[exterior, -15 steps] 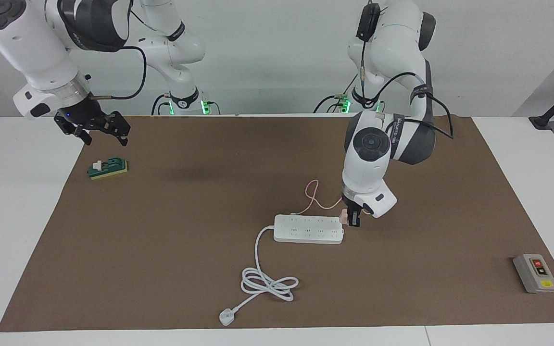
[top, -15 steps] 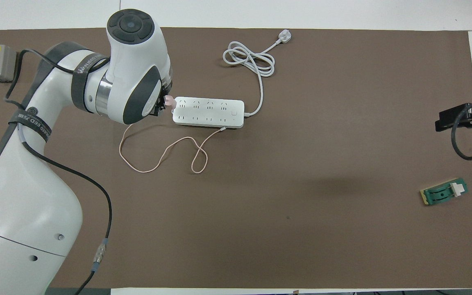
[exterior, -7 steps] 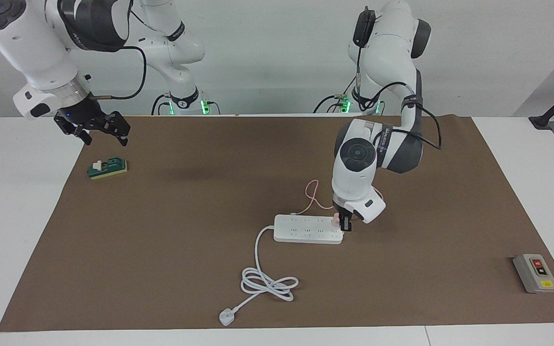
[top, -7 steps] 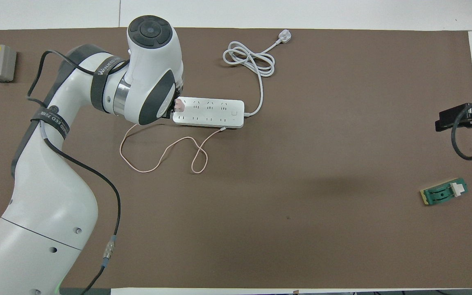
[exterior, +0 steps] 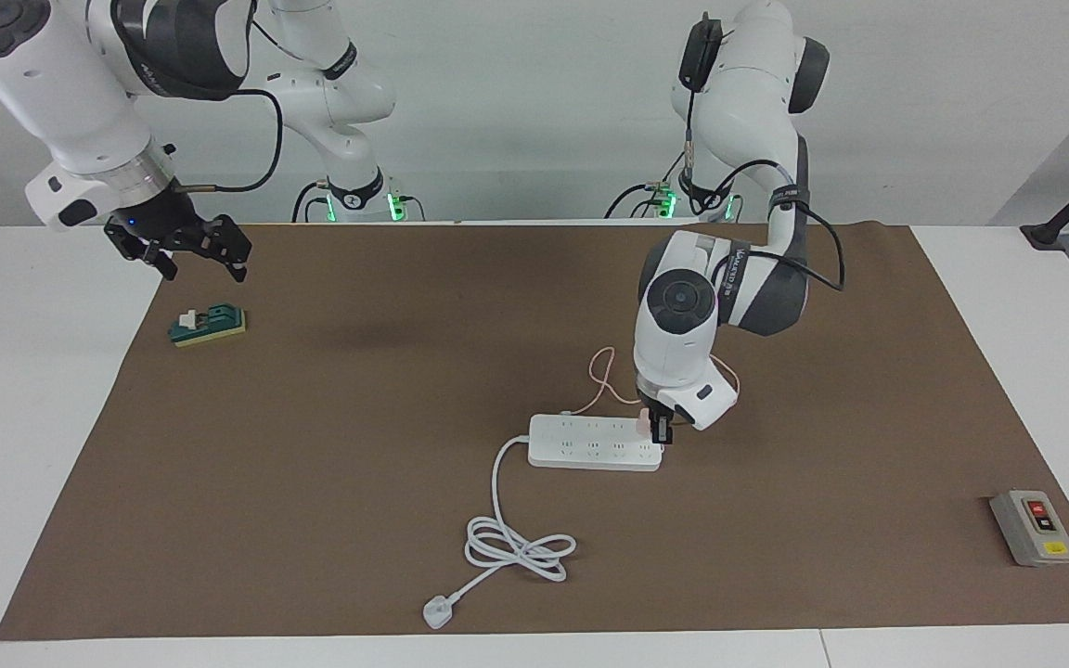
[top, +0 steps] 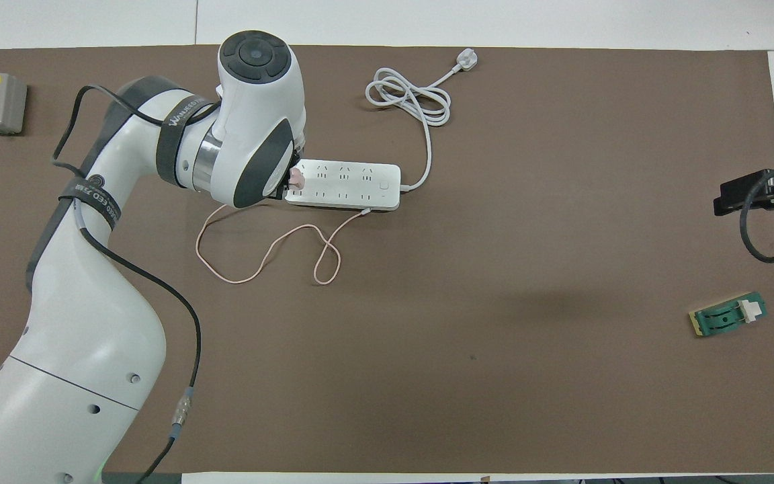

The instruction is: Plug charger into power strip

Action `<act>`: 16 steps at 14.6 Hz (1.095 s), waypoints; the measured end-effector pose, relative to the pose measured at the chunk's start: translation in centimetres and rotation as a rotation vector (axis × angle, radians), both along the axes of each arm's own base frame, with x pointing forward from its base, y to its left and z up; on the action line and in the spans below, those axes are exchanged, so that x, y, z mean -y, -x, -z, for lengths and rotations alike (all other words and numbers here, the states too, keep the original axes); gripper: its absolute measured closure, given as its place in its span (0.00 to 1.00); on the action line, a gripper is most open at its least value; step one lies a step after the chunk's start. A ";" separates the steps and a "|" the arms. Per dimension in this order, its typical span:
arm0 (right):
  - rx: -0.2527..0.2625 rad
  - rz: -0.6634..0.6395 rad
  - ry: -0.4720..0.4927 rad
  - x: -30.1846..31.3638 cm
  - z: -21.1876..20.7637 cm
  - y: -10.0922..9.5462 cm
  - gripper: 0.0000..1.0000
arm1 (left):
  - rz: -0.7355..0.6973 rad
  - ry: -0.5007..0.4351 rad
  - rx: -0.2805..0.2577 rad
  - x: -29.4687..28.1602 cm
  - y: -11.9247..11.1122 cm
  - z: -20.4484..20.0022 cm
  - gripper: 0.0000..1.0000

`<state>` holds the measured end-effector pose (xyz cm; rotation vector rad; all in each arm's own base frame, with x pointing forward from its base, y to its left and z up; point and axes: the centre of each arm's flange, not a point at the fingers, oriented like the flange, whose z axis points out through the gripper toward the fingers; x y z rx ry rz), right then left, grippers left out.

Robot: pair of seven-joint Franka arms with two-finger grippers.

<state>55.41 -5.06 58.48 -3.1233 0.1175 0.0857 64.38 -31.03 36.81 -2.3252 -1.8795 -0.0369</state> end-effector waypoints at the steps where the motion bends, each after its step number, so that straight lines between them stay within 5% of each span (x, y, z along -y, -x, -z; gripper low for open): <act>1: 0.000 0.000 0.000 0.0 0.0 0.0 0.00 | 0.000 -0.002 -0.005 0.0 0.0 0.3 0.67; 16: 0.000 0.000 0.000 0.0 0.0 0.0 0.00 | -0.016 -0.009 -0.010 0.3 0.3 0.7 0.67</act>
